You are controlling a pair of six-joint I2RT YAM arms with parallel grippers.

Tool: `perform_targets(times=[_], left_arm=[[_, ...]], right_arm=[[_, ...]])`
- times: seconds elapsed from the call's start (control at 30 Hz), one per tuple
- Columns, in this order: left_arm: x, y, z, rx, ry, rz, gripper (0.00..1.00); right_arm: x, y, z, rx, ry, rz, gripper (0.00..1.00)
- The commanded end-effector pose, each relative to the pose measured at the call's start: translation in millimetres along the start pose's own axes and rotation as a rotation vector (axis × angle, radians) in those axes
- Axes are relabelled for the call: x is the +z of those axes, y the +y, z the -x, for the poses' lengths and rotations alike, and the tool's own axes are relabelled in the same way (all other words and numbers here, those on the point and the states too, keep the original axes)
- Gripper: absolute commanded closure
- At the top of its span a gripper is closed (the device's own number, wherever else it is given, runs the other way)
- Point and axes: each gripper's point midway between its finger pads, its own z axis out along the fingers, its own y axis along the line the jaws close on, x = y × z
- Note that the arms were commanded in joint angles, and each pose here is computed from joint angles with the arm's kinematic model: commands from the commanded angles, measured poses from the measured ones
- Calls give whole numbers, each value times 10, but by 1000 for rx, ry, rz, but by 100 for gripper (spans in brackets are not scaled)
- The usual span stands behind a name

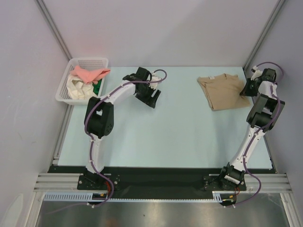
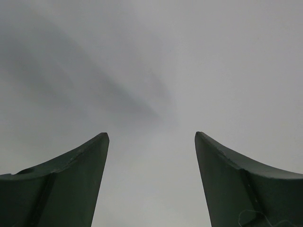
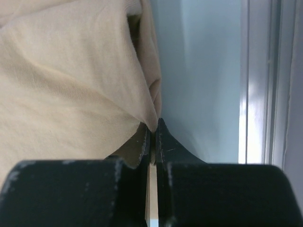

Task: Fold and stack the t-shirts
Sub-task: Neatly place the folded tshirt to the corner

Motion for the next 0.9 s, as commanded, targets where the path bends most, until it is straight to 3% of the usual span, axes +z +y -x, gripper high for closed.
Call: perform_targets(times=[0.0,0.87], left_arm=[[-258,-35,343,44,-101,8,21],[-312,146,417,-25,-142,-22,23]], right_arm=[[-218,-26,-139,-8,41,-23,100],[-565,-164,-259,32,38,-121,100]])
